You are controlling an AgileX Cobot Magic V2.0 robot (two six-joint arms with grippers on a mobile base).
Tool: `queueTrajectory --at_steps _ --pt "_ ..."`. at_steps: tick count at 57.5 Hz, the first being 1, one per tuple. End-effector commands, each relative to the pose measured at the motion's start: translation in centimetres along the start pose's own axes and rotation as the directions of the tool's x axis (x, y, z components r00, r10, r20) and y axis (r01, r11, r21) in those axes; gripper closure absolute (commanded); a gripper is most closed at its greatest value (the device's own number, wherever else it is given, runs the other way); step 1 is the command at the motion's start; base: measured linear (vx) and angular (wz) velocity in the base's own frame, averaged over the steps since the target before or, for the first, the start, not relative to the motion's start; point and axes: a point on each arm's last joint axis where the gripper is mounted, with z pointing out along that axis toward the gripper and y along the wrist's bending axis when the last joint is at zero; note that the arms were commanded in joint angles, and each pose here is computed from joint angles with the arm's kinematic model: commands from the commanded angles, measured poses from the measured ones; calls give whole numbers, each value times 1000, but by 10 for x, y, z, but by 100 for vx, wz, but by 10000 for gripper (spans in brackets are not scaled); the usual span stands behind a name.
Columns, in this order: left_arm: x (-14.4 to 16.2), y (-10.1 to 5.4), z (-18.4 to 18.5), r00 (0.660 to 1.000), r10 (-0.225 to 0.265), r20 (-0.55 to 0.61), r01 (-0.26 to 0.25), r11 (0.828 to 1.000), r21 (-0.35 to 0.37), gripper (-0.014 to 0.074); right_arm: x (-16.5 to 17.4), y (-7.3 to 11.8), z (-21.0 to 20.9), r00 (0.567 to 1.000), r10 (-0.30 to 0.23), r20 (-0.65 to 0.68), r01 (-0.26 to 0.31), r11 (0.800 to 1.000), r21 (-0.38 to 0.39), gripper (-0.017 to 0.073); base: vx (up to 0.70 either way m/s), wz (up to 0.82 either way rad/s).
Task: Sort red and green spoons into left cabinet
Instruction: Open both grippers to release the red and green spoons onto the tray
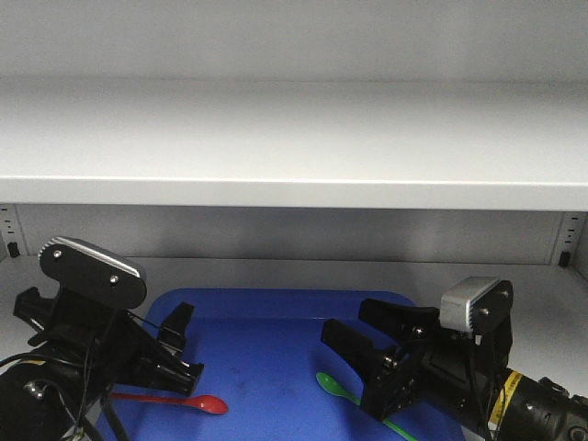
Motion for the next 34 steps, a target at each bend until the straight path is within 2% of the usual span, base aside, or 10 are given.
queueTrajectory --at_steps 1,6,11,14,16,23,27,34 --pt "-22 5 -11 997 -28 67 27 999 22 120 -23 8 -2 995 -58 76 61 997 -38 249 0 0" --pt "-25 2 -16 997 -35 66 30 997 76 250 -25 8 -5 996 -81 44 81 997 -10 373 0 0" --pt "-30 2 -24 996 -44 75 34 992 119 430 -29 7 -10 995 -100 9 100 994 40 510 0 0" --pt "-33 2 -29 995 -49 84 37 989 143 530 -31 7 -13 995 -104 -11 105 992 70 574 0 0" --pt "-35 2 -33 994 -52 91 37 987 154 596 -33 7 -15 995 -93 -27 95 991 96 573 0 0" --pt "-43 3 -47 992 -39 123 13 979 205 601 -38 5 -26 994 -64 -89 80 979 185 565 0 0" --pt "-47 4 -55 989 -47 140 13 973 232 601 -40 7 -30 988 -100 -121 123 972 199 564 0 0" --pt "-54 8 -67 983 -61 174 18 971 238 600 -43 11 -33 979 -159 -127 179 970 166 564 0 0"
